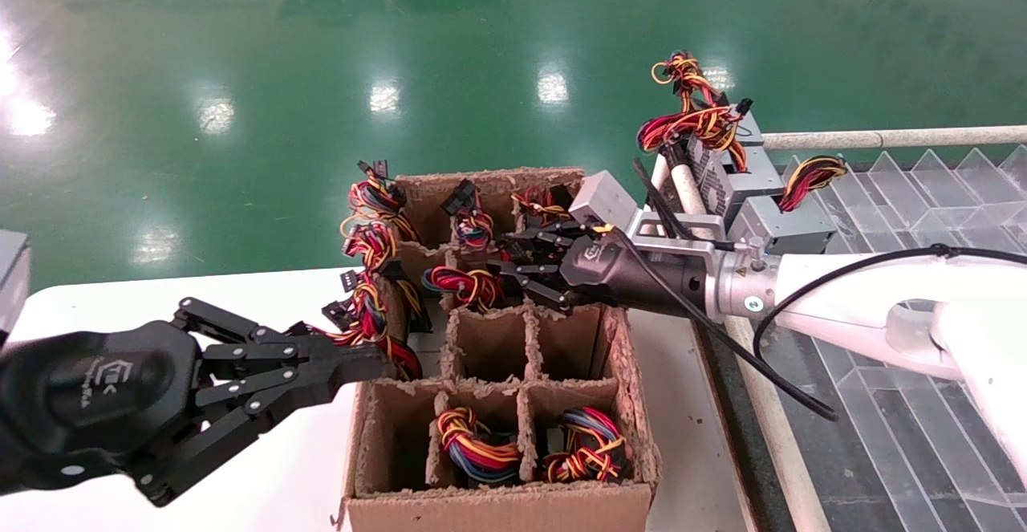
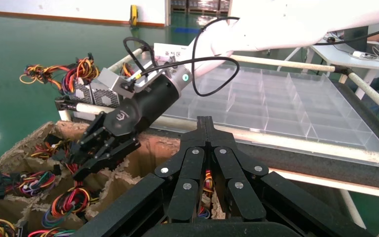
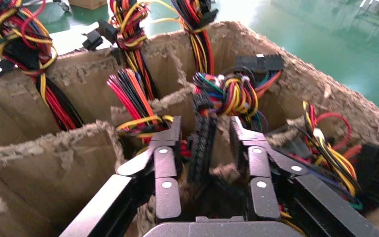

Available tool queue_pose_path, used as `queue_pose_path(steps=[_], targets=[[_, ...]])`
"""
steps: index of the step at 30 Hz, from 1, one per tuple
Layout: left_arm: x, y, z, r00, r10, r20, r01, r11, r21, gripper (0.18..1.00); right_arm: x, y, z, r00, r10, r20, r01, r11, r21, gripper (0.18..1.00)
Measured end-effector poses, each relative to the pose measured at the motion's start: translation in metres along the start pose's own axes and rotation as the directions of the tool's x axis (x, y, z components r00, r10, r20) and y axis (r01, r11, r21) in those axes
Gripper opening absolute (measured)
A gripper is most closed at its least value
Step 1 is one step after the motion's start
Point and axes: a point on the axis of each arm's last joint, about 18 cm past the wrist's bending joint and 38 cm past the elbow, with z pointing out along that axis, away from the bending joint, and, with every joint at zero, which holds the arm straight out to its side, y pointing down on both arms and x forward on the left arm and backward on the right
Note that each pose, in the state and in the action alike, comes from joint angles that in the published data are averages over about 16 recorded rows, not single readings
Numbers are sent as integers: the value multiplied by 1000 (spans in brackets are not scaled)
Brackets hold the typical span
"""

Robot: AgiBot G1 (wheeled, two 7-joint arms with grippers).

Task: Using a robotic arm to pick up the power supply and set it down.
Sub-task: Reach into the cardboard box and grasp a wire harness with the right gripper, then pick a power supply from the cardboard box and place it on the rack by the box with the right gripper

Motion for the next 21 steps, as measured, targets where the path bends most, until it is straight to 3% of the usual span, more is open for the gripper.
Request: queue_pose_path(steps=[12,21], targets=[[0,0,0,1000,0,0,0,1000,0,191,0,-1,-3,1000,-1,10,1,1000,-2,296],[0,0,0,1000,0,0,0,1000,0,191,1,-16,-4,999,-32,25,31,999,31,247]])
